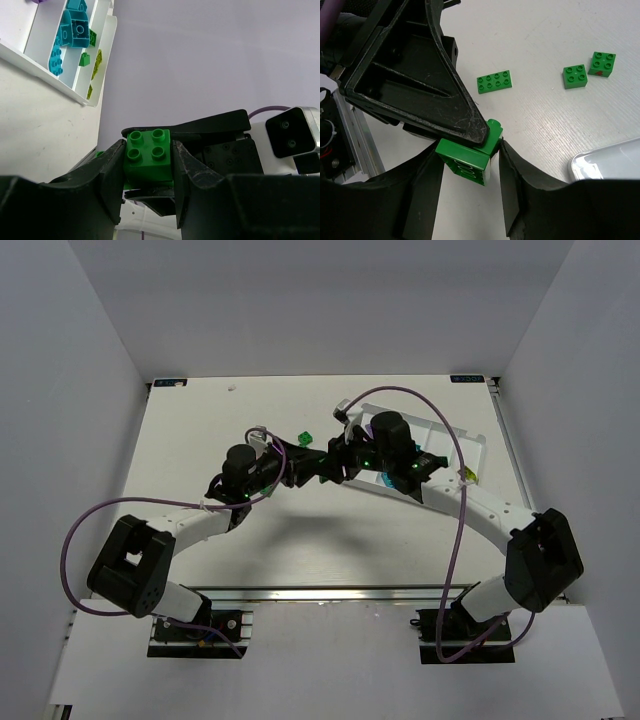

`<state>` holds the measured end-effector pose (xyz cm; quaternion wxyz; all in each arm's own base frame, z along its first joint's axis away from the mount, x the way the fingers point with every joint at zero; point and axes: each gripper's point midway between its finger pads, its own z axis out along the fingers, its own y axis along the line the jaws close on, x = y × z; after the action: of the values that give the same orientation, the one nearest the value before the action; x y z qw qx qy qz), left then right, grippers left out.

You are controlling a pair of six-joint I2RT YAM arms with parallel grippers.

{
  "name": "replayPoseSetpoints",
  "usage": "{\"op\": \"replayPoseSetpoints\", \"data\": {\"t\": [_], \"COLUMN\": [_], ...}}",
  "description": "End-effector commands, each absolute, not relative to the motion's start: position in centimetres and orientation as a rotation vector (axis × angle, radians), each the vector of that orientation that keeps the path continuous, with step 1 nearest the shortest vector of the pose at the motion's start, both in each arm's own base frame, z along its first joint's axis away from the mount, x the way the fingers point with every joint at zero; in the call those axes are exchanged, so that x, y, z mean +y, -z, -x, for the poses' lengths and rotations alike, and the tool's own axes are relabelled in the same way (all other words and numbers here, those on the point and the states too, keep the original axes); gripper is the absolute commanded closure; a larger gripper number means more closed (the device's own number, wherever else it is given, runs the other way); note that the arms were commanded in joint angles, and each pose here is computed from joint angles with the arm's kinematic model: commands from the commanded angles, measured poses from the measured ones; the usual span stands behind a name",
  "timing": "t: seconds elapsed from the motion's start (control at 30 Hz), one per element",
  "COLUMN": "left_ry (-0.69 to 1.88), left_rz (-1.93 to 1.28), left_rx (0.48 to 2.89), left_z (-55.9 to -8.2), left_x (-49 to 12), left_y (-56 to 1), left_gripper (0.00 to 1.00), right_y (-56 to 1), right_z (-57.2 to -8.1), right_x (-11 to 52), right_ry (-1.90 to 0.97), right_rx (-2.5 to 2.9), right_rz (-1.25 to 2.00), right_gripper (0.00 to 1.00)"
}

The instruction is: Sort the legos into containers by color

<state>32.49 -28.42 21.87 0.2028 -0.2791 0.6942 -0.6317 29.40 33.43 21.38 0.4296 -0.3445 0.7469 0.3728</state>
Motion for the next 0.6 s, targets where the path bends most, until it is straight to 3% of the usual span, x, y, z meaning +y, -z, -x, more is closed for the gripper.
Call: {"op": "replayPoseSetpoints", "data": {"t": [0.0, 0.57], "left_ry": [1.595, 1.616], "left_rz": [0.9, 0.925], "left_rx": [1.797, 1.758], "left_z": [-36.5, -36.6], "left_x": [-24.9, -24.4], "left_y": [-21.6, -22.3], "left_gripper": [0.95, 0.97], "right_y": [-22.4, -22.2], "right_z": [-28.4, -28.8], "right_x": [31.4, 28.4], "right_ry": [-0.969, -0.891], "right_rx": [1.892, 1.903], "right_rz": [0.819, 0.759], "right_gripper": [0.9, 0.89]}}
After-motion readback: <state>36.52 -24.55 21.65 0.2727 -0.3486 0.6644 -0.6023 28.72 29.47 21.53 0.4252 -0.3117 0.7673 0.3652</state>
